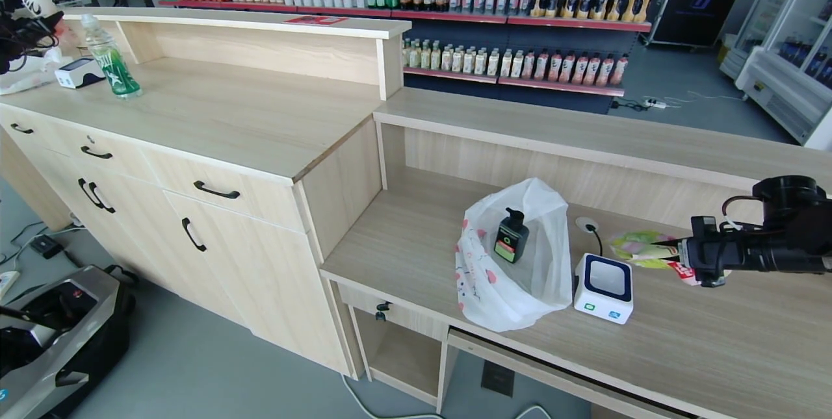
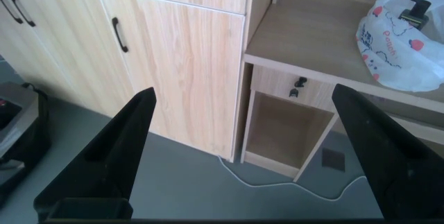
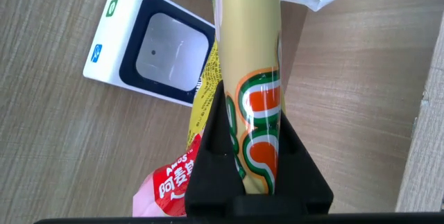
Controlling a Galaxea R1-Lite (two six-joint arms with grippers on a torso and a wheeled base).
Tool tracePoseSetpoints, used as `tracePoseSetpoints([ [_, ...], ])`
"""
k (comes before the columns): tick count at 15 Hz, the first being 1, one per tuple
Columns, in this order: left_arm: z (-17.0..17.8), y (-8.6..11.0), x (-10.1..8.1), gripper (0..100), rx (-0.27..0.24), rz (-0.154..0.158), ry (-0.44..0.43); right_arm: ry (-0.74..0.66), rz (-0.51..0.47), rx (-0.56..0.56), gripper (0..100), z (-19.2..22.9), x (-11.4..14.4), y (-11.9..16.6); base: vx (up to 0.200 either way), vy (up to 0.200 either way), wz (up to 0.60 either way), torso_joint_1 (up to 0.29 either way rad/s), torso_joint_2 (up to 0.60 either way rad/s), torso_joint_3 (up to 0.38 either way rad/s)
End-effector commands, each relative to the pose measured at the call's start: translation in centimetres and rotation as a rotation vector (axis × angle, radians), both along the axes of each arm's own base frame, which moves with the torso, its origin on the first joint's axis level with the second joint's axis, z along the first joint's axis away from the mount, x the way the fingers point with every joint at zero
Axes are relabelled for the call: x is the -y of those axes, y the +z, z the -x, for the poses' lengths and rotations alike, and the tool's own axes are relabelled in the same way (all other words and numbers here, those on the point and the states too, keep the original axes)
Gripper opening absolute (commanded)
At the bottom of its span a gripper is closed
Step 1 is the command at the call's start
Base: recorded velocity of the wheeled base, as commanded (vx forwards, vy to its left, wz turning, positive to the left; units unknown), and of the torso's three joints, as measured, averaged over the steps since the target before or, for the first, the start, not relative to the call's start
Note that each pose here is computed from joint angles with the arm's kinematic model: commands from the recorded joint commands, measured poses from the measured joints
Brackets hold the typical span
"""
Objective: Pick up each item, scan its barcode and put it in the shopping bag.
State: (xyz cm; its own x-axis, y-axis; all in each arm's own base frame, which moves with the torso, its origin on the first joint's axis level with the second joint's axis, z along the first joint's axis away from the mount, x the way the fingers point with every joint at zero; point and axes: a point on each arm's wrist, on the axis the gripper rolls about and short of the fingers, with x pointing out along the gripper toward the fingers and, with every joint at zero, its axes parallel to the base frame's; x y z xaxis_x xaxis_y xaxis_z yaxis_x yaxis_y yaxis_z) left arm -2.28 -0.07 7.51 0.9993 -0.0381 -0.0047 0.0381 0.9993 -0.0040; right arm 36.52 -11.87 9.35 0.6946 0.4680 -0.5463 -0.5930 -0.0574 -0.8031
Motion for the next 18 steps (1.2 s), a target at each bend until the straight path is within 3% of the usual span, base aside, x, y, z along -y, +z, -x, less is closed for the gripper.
tracePoseSetpoints([
  [1,-0.01,0.00,0.00,100,-0.001,0.001,0.000,0.002,-0.001,-0.001,0,-0.32,0.00,-0.21,0.000,0.000,0.00,0.000,0.00,0.000],
  [18,-0.01,0.00,0.00,100,-0.001,0.001,0.000,0.003,-0.004,-0.012,0,-0.57,0.16,-0.82,0.000,0.000,0.00,0.000,0.00,0.000],
])
